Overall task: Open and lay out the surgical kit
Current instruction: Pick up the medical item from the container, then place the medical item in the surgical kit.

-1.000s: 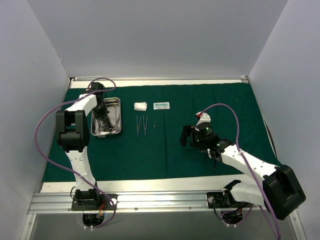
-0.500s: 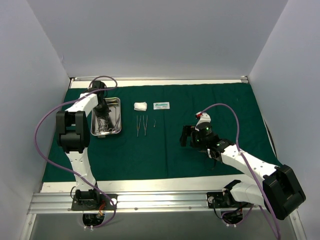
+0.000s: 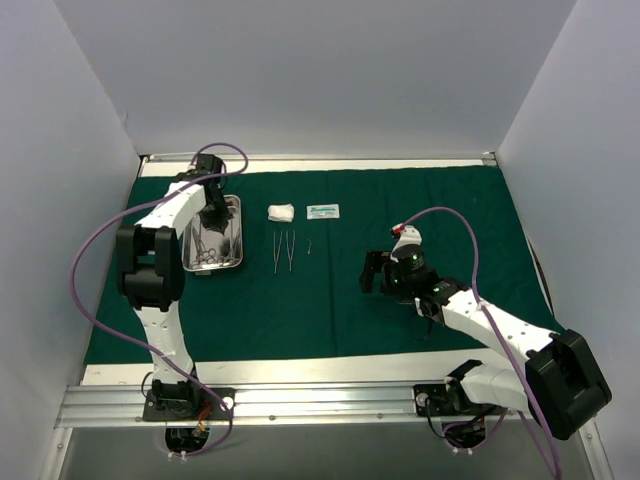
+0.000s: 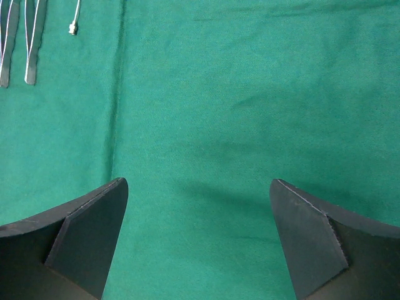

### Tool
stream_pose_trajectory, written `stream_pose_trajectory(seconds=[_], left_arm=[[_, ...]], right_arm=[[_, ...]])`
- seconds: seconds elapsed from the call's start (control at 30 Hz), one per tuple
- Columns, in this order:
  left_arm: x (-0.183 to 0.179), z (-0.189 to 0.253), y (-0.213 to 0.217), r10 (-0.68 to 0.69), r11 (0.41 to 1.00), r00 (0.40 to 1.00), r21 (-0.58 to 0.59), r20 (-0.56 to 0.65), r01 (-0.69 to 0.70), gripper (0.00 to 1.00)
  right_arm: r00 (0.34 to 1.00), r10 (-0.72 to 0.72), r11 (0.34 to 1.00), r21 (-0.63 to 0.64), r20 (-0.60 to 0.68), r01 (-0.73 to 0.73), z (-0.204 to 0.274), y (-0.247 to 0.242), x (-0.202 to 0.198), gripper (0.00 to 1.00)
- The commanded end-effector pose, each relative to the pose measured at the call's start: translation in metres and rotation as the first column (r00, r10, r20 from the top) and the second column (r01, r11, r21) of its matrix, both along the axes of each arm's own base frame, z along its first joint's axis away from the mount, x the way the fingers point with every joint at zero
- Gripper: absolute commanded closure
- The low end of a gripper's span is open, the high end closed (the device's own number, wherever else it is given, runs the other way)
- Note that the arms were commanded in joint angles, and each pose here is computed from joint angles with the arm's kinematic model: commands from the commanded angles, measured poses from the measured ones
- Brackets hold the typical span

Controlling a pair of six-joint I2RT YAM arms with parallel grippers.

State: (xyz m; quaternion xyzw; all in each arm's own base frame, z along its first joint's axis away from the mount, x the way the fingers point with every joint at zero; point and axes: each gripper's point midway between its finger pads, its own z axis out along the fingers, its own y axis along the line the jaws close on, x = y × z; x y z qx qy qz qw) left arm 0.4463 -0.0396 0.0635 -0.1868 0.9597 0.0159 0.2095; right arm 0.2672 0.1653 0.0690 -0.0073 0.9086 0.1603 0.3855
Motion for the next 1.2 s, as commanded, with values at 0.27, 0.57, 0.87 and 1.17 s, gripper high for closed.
stream_pose_trajectory(seconds=[0.27, 0.57, 0.87, 1.17], left_arm=[[-0.010, 0.056, -0.140, -0.201, 0.976, 0.971, -0.062, 0.129, 0.210, 0.98], [-0.037, 0.037, -0.243, -0.333, 0.928, 0.937, -0.137, 0.110, 0.346, 0.98], [-0.040, 0.015, -0.276, -0.356, 0.923, 0.930, -0.124, 0.086, 0.365, 0.98], [-0.031, -0.008, -0.274, -0.370, 0.925, 0.927, -0.068, 0.053, 0.373, 0.98]], right_arm=[[0.999, -0.009, 1.000, 0.024, 0.048, 0.008, 0.015, 0.002, 0.005, 0.09], [0.998, -0.016, 1.000, 0.024, 0.055, 0.014, 0.016, -0.001, 0.002, 0.08], [0.998, -0.019, 1.000, 0.019, 0.057, 0.018, 0.015, -0.003, 0.001, 0.08], [0.998, -0.018, 1.000, 0.014, 0.052, 0.017, 0.013, -0.004, 0.000, 0.08]])
